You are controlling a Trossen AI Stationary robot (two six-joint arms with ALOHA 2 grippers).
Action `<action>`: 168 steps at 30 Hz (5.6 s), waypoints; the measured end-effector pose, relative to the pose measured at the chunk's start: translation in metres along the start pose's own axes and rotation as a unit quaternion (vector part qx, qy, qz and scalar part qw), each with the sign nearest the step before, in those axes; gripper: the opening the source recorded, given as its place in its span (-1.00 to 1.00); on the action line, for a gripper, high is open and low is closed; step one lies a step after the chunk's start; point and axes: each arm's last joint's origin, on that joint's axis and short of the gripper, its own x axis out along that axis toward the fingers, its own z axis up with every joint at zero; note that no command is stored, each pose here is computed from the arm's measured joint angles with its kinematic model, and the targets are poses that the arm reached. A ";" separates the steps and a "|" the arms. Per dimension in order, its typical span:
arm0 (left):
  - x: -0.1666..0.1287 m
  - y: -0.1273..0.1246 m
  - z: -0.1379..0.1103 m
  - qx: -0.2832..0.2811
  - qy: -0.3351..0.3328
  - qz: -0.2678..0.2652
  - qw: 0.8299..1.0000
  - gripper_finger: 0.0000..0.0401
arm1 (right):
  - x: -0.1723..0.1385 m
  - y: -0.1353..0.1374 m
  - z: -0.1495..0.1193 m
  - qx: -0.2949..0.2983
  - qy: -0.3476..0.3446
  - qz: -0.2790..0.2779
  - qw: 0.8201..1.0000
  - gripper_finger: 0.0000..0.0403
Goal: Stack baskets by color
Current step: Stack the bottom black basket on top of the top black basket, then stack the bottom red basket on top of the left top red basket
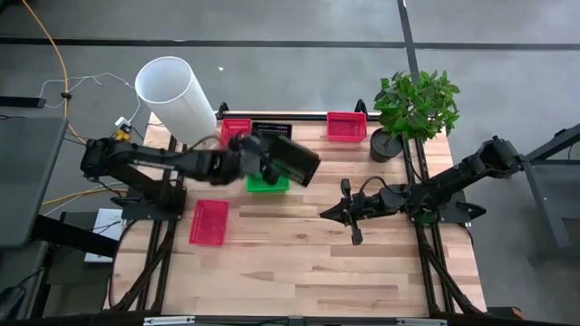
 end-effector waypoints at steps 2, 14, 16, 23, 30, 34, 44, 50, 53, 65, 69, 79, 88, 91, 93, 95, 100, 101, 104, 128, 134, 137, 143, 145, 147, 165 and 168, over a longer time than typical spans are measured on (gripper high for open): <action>0.018 0.015 -0.002 -0.039 0.005 0.003 0.999 -1.00 | 0.000 0.000 0.000 0.004 0.001 0.000 1.000 -1.00; 0.059 0.077 -0.005 -0.138 0.020 0.108 0.984 -1.00 | 0.000 0.000 -0.001 0.013 0.004 0.000 1.000 -1.00; 0.062 0.084 -0.004 -0.143 0.024 0.119 0.982 -1.00 | 0.000 0.000 -0.001 0.018 0.004 0.000 1.000 -1.00; 0.085 0.096 -0.016 -0.131 0.066 0.161 0.976 -1.00 | 0.000 0.000 -0.001 0.018 0.004 -0.001 1.000 -1.00; 0.114 0.098 -0.032 -0.131 0.097 0.162 0.973 -1.00 | 0.000 0.000 -0.001 0.017 0.005 -0.001 1.000 -1.00; 0.118 0.099 -0.035 -0.129 0.104 0.168 0.972 -1.00 | 0.000 0.000 -0.002 0.016 0.012 -0.002 1.000 -1.00; 0.119 0.098 -0.034 -0.133 0.101 0.160 0.973 -0.99 | 0.000 0.000 -0.002 0.016 0.012 -0.003 1.000 -1.00; 0.119 0.096 -0.033 -0.129 0.103 0.136 0.977 -0.85 | 0.000 0.000 -0.002 0.016 0.012 -0.003 1.000 -1.00; 0.119 0.096 -0.033 -0.123 0.107 0.132 0.978 -0.74 | 0.000 0.000 -0.002 0.016 0.012 -0.003 1.000 -1.00; 0.108 0.096 -0.021 -0.116 0.094 0.102 0.983 -0.25 | 0.000 0.000 -0.002 0.016 0.012 -0.003 1.000 -1.00; 0.097 0.097 -0.010 -0.116 0.072 0.089 0.987 -0.13 | 0.000 0.000 -0.002 0.016 0.012 -0.003 1.000 -1.00; 0.072 0.080 0.008 -0.102 0.036 -0.031 0.994 -0.08 | 0.000 -0.001 -0.002 0.016 0.011 -0.014 1.000 -1.00; 0.028 0.009 0.001 -0.001 -0.014 -0.212 0.977 -0.08 | 0.000 -0.001 -0.003 0.016 0.013 -0.019 1.000 -1.00; 0.005 -0.016 -0.014 0.054 -0.023 -0.226 0.972 -0.08 | 0.000 -0.001 -0.004 0.018 0.019 -0.019 0.999 -1.00; -0.009 -0.028 -0.025 0.080 -0.034 -0.222 0.971 -0.08 | 0.000 -0.001 -0.005 0.018 0.024 -0.020 0.999 -1.00; -0.021 -0.037 -0.040 0.100 -0.058 -0.227 0.967 -0.08 | 0.000 -0.001 -0.005 0.019 0.025 -0.020 0.999 -1.00; -0.050 -0.030 -0.075 0.095 -0.147 -0.286 0.942 -0.08 | 0.000 -0.001 -0.005 0.023 0.026 -0.019 0.999 -1.00; -0.054 -0.025 -0.083 0.092 -0.163 -0.300 0.935 -0.08 | 0.000 -0.001 -0.005 0.023 0.026 -0.019 0.999 -1.00; -0.066 -0.007 -0.099 0.074 -0.213 -0.345 0.911 -0.08 | 0.000 -0.001 -0.005 0.023 0.025 -0.019 0.999 -1.00; -0.094 0.037 -0.142 0.053 -0.238 -0.391 0.888 -0.08 | 0.000 -0.004 -0.005 0.026 0.021 -0.051 0.998 -1.00; -0.096 0.034 -0.142 0.034 -0.217 -0.423 0.879 -0.08 | 0.000 -0.003 -0.005 0.026 0.022 -0.049 0.998 -1.00; -0.102 0.025 -0.139 0.064 -0.196 -0.442 0.873 -0.08 | 0.000 -0.003 -0.005 0.026 0.023 -0.049 0.998 -1.00; -0.123 0.005 -0.129 0.186 -0.002 -0.403 0.896 -0.08 | 0.000 -0.003 -0.006 0.024 0.030 -0.045 0.998 -1.00; -0.132 0.005 -0.126 0.205 0.090 -0.376 0.899 -0.08 | 0.000 -0.003 -0.007 0.023 0.034 -0.044 0.998 -1.00; -0.139 0.007 -0.129 0.224 0.167 -0.351 0.894 -0.08 | 0.000 -0.003 -0.007 0.024 0.034 -0.044 0.998 -1.00; -0.151 -0.002 -0.202 0.359 0.327 -0.223 0.845 -0.08 | 0.000 -0.003 -0.008 0.029 0.038 -0.045 0.998 -1.00; -0.147 -0.005 -0.213 0.373 0.344 -0.203 0.837 -0.08 | 0.000 -0.003 -0.008 0.029 0.038 -0.045 0.998 -1.00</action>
